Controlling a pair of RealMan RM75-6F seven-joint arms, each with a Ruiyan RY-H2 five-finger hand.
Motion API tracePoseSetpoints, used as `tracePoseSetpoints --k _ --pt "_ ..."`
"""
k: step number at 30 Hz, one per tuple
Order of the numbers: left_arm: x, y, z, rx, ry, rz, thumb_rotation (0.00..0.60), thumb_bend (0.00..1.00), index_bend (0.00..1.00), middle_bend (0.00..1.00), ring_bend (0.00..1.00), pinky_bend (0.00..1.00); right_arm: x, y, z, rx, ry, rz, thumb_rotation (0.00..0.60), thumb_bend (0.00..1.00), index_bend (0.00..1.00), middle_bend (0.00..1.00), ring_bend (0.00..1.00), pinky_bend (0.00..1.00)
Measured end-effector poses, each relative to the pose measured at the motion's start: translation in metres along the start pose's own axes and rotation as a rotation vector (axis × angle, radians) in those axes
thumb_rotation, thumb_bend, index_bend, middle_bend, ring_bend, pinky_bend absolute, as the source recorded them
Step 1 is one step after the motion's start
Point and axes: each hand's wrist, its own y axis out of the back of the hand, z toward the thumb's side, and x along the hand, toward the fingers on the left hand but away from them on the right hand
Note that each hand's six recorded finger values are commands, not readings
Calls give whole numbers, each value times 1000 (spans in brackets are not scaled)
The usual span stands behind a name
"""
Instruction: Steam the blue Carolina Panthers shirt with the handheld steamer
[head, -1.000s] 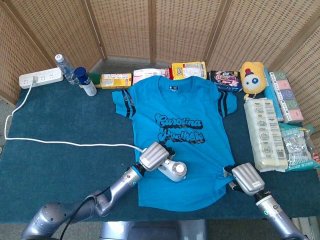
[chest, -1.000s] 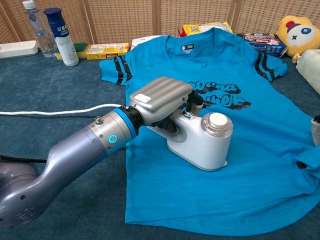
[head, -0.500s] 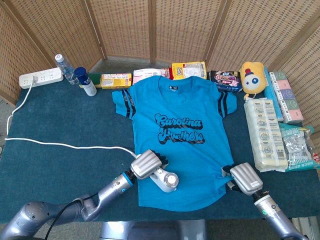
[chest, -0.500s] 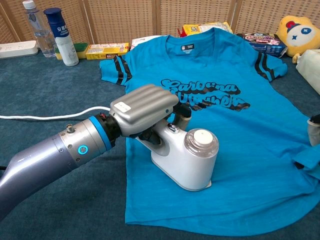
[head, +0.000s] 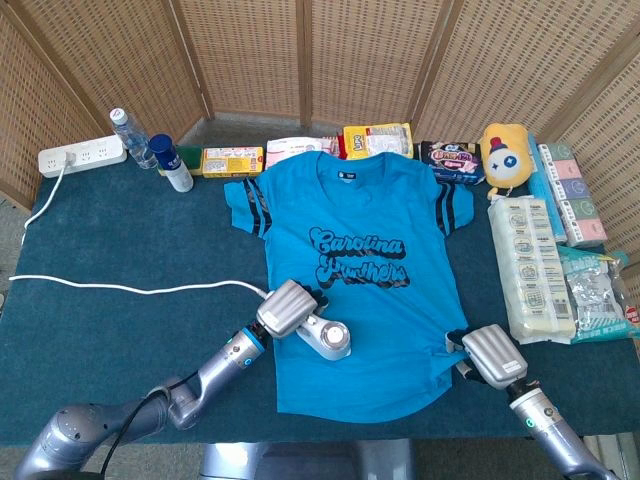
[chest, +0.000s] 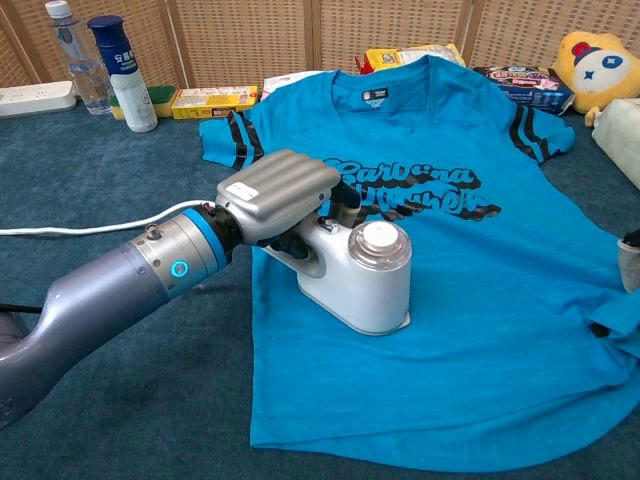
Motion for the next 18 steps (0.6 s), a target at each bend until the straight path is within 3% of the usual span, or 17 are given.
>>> tracePoseSetpoints --k 18 --pt "21 10 -54 71 165 31 600 384 685 768 679 724 0 1 -1 2 -4 1 600 575 631 575 614 729"
